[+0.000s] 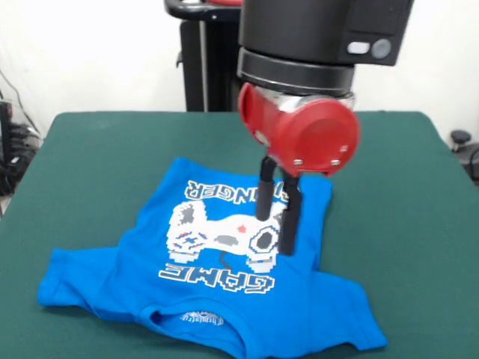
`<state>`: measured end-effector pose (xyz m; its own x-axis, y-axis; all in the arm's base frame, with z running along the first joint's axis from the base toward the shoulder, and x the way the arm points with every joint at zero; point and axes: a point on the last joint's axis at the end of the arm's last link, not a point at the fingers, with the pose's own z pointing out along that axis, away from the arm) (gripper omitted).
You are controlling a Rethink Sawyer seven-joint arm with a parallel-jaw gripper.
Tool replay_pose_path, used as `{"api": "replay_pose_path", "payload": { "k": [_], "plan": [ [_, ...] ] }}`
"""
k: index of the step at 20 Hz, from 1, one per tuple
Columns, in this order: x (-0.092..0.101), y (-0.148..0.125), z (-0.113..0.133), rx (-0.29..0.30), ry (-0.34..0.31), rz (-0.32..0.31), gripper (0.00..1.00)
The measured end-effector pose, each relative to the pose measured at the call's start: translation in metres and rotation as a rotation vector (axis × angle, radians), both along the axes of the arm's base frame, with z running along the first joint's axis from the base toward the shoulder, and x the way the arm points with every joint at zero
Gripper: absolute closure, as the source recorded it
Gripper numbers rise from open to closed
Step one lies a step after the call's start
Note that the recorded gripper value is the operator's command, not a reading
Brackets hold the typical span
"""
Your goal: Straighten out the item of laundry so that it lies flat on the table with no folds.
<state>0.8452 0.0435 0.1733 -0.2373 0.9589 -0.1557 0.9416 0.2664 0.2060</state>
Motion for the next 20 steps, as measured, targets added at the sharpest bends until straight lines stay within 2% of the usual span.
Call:
{"api": "replay_pose_path", "payload": {
  "k": [3,8,15,20],
  "plan": [
    [0.002,0.018,-0.004,0.017,0.002,0.092,0.0],
    [-0.004,0.042,-0.015,0.033,0.022,0.194,0.0],
    [-0.005,0.06,-0.027,0.004,-0.007,0.258,0.0],
    [-0.003,0.066,-0.036,-0.059,-0.044,0.307,0.0]
  ]
}}
